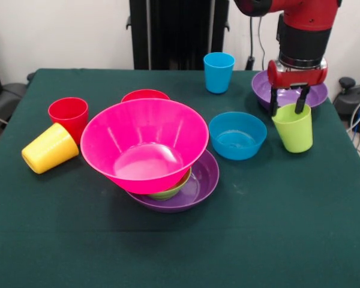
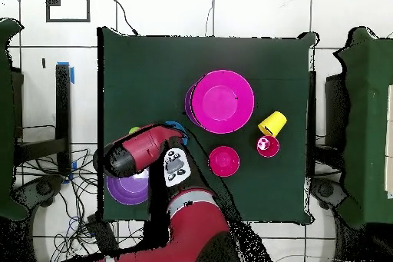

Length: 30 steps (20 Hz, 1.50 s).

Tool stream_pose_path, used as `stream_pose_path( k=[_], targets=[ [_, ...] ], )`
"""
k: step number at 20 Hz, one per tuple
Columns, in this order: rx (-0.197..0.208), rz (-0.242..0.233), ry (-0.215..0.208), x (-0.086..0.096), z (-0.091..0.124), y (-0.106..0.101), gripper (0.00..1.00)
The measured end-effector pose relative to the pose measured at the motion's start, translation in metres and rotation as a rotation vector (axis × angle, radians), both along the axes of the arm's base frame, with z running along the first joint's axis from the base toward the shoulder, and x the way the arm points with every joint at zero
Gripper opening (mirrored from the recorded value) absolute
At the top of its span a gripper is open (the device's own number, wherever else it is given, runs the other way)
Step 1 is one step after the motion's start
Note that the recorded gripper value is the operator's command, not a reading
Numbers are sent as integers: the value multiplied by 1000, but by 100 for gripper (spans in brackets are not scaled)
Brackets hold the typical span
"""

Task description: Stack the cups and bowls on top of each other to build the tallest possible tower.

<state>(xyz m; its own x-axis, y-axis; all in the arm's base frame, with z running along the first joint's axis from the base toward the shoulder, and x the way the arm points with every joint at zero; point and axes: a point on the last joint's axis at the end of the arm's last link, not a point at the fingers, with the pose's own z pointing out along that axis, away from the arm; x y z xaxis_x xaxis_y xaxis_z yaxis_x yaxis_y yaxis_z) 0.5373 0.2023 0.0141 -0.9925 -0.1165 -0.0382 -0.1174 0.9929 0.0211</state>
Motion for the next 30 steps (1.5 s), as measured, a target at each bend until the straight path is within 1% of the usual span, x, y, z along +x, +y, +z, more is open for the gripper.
stream_pose_path(
  k=[19,24,28,30],
  targets=[
    [-1,0,-3,1,2,0,100],
    [-9,-6,-6,4,14,-6,100],
    [-32,-14,9,8,26,-14,100],
    [-37,-16,13,8,28,-15,100]
  ],
)
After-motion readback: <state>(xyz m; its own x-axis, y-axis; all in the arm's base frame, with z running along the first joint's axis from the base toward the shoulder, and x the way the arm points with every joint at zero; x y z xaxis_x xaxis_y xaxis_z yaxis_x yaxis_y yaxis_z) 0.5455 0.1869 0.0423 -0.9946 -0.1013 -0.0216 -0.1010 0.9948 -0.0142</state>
